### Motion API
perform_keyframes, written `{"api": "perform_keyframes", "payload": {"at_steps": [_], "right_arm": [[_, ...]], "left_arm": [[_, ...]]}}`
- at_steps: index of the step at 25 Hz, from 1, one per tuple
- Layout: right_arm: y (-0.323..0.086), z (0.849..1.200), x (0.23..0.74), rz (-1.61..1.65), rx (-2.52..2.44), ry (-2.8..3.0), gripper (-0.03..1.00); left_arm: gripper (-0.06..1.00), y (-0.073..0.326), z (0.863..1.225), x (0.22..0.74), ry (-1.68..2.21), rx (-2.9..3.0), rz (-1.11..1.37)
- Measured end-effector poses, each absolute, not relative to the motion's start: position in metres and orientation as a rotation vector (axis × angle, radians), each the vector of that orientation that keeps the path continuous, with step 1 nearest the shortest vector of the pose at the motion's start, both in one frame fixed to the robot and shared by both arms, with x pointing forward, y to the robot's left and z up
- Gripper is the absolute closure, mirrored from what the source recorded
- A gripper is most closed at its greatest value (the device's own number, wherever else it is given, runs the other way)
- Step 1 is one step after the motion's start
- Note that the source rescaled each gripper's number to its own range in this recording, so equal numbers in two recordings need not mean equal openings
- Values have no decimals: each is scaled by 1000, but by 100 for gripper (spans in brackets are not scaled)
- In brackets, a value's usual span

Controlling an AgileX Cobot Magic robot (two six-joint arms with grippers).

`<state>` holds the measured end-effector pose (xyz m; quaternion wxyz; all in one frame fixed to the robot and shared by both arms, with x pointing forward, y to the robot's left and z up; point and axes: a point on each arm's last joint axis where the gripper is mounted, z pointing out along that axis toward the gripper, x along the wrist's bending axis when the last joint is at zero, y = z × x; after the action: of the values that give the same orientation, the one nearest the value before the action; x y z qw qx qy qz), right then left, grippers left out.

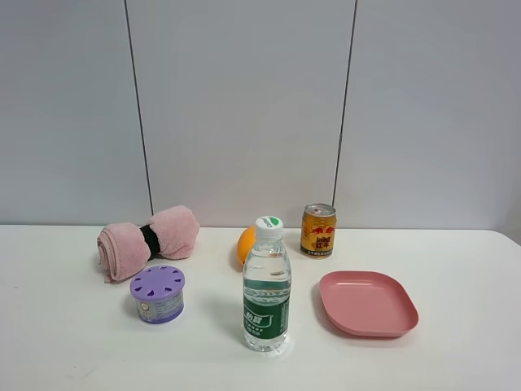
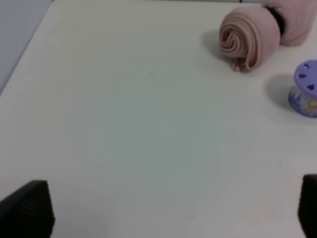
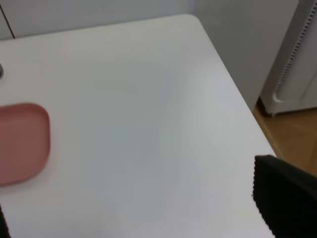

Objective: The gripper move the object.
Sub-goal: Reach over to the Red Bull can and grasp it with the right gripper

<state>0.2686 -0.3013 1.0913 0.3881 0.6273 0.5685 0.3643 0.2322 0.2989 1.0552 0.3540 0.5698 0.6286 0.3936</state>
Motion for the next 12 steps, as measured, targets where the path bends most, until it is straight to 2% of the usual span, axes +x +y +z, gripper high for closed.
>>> {"api": "perform_keyframes", "payload": {"at_steps": [5, 12], "right_arm": [[-304, 1115, 316, 952, 1555, 1427, -3], [-310, 1113, 381, 931, 1485, 1424, -3]], "left_arm": [[-6, 299, 1055, 232, 1625, 1473, 1017], [-6, 299, 1055, 232, 1625, 1473, 1017]]}}
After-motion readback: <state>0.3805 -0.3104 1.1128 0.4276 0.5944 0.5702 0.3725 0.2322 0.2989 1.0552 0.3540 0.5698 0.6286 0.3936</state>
